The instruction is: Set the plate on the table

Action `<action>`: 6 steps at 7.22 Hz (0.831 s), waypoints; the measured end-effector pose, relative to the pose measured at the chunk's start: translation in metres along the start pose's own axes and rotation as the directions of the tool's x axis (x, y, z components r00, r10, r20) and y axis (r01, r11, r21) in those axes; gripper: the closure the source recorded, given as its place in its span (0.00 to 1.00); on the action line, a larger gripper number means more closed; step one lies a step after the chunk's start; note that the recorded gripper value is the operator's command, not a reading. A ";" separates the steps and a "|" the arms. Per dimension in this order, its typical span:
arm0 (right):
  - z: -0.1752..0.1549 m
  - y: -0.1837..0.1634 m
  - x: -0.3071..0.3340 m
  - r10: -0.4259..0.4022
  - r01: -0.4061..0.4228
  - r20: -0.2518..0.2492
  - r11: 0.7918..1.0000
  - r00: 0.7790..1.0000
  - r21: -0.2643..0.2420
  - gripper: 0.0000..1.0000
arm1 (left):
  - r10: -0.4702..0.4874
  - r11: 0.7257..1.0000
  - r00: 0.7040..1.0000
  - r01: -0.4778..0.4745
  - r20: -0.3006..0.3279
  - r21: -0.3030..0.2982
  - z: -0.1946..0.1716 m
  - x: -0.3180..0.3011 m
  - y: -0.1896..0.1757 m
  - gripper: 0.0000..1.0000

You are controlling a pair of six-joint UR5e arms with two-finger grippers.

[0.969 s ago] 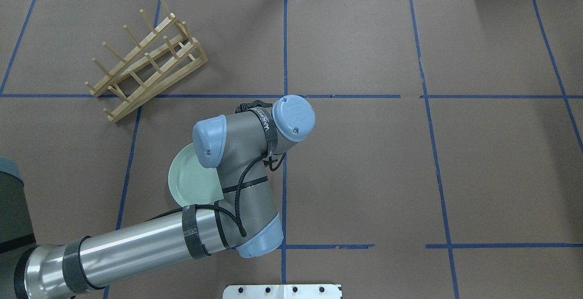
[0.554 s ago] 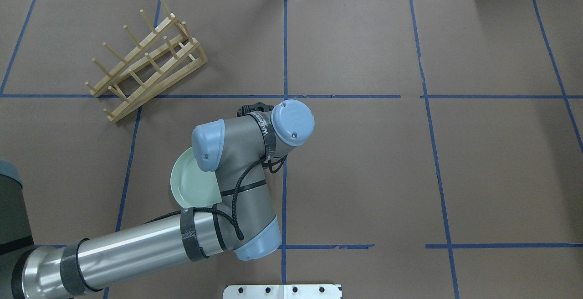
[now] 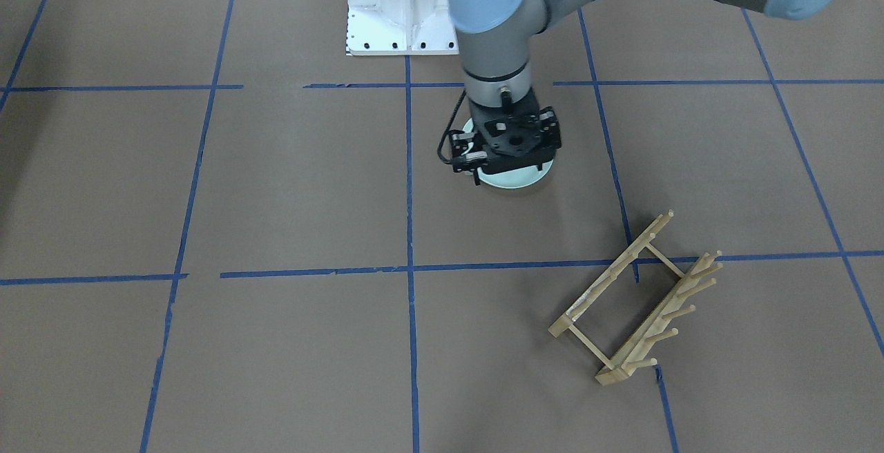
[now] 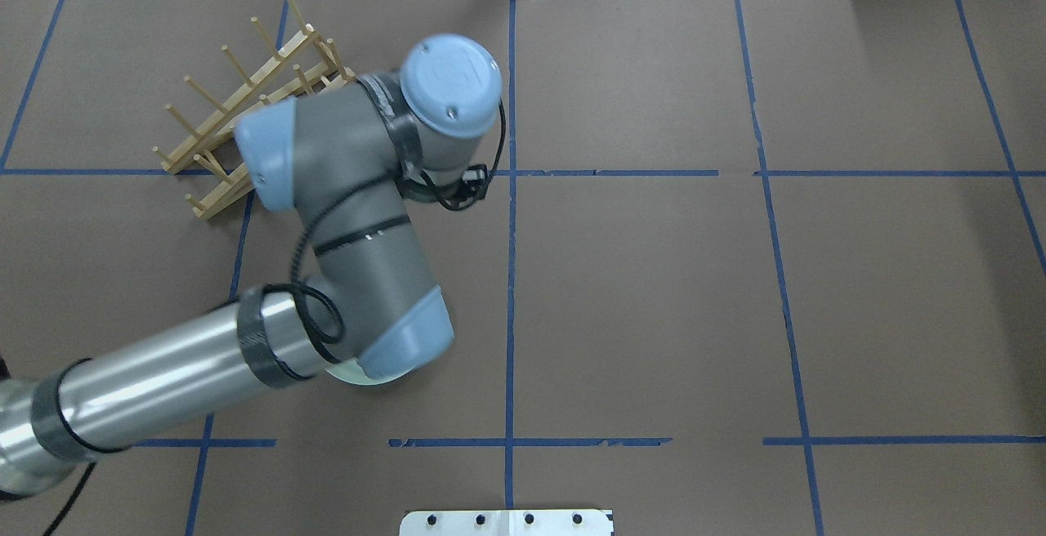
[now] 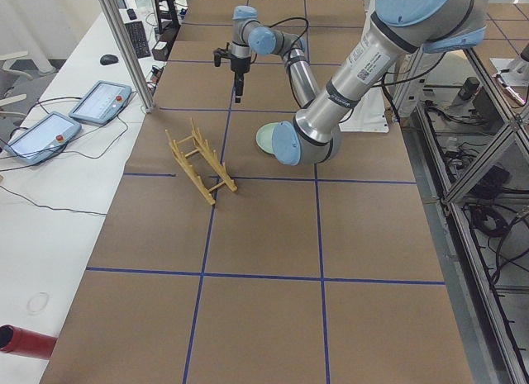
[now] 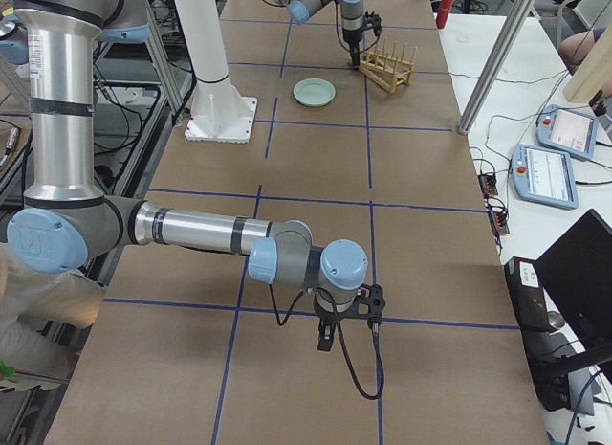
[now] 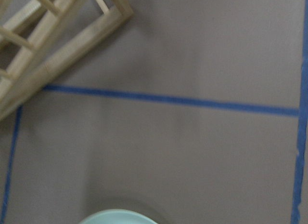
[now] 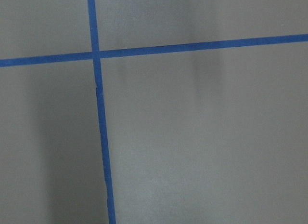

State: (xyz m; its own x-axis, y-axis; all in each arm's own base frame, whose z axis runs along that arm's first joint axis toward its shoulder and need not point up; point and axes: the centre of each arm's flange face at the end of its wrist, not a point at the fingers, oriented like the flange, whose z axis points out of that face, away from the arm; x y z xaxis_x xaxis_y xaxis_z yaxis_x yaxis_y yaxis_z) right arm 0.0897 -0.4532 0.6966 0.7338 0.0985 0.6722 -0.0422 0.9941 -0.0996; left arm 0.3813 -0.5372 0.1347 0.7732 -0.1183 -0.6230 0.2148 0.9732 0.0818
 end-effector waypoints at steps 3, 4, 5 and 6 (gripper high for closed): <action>0.000 0.000 0.000 0.001 -0.001 0.000 1.000 1.000 -0.001 0.00 | 0.139 0.990 0.988 -0.138 -0.060 0.024 -0.069 -0.237 -0.098 0.00; 0.000 0.000 0.000 0.000 0.000 0.000 1.000 1.000 -0.001 0.00 | 0.196 0.980 0.978 -0.197 -0.065 -0.008 -0.058 -0.324 -0.104 0.00; 0.000 0.000 0.000 0.000 0.000 0.000 1.000 1.000 -0.001 0.00 | 0.254 0.966 0.965 -0.256 -0.057 -0.034 -0.040 -0.411 -0.102 0.00; 0.000 0.000 0.000 0.000 0.000 0.000 1.000 1.000 -0.001 0.00 | 0.300 0.951 0.953 -0.302 -0.045 -0.059 -0.021 -0.497 -0.100 0.00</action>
State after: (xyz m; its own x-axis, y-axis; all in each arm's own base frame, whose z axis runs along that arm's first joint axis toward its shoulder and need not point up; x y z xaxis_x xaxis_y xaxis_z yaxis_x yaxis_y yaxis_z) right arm 0.0898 -0.4531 0.6970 0.7337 0.0988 0.6722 -0.0419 0.9941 -0.1003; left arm -0.0368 -0.5720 0.4201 0.7742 0.1879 -0.6045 -0.0646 0.9734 0.2199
